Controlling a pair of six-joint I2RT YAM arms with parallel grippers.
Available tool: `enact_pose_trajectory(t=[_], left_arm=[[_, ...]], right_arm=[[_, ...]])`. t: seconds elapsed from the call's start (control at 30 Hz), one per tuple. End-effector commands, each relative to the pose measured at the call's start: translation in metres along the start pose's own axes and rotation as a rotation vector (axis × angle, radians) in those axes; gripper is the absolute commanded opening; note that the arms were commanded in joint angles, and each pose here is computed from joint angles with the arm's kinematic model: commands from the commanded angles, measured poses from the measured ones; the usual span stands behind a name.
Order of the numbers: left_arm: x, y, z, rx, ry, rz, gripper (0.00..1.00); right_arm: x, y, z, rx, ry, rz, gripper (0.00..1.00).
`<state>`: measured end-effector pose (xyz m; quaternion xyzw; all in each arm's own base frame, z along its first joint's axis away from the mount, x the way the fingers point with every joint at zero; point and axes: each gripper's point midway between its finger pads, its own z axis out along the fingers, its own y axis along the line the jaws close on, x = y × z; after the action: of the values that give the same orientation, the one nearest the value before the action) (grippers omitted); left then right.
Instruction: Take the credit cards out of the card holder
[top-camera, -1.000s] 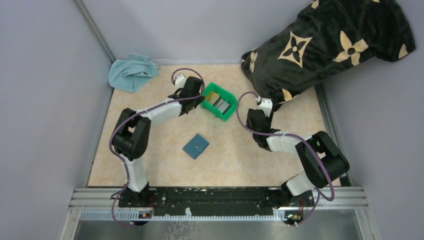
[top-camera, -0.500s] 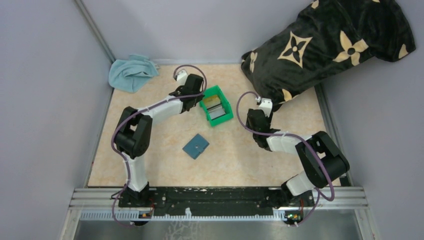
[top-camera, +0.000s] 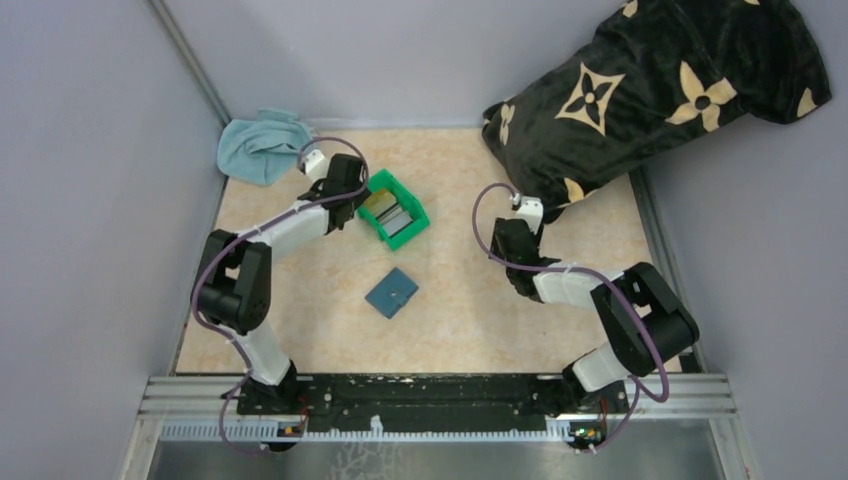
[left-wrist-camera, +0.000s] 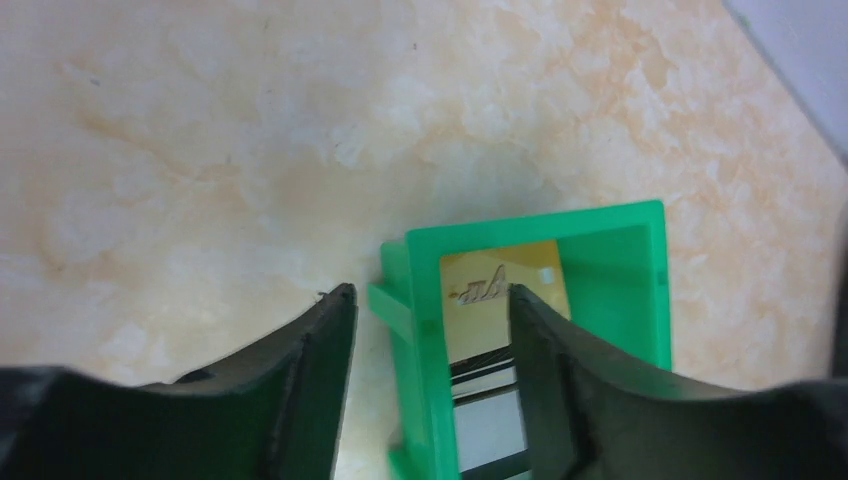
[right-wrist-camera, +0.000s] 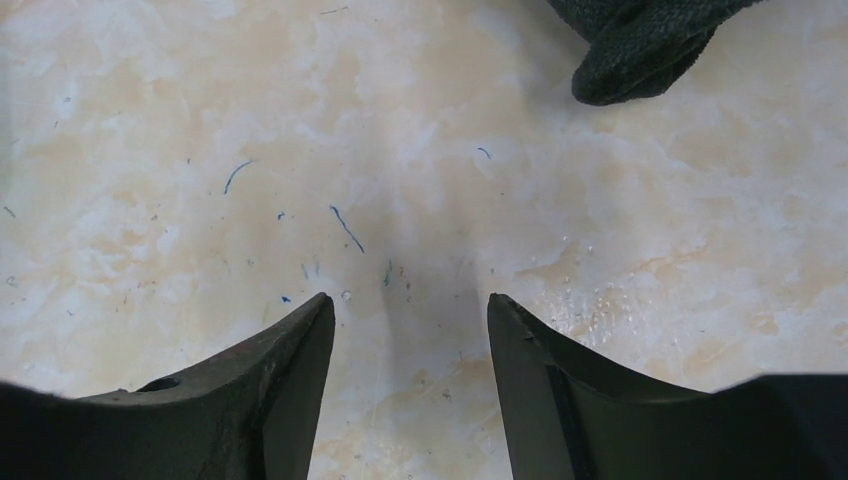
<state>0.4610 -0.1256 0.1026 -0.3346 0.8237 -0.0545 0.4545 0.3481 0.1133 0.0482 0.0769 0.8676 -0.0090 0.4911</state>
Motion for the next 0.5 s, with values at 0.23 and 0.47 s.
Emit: enact_pose_trajectory(t=[0.23,0.47], left_arm=[[-0.029,-0.011,-0.063,0.212,-0.126,-0.003,0.94],[0.013,0.012,-0.100,0.326,-0.054,0.142,0.08]], right_arm=[[-0.044,0.081,-0.042,-0.373,-0.151,-0.089,0.64],[0.001,0.182,-0.102,-0.758,-0.053,-0.275,0.37]])
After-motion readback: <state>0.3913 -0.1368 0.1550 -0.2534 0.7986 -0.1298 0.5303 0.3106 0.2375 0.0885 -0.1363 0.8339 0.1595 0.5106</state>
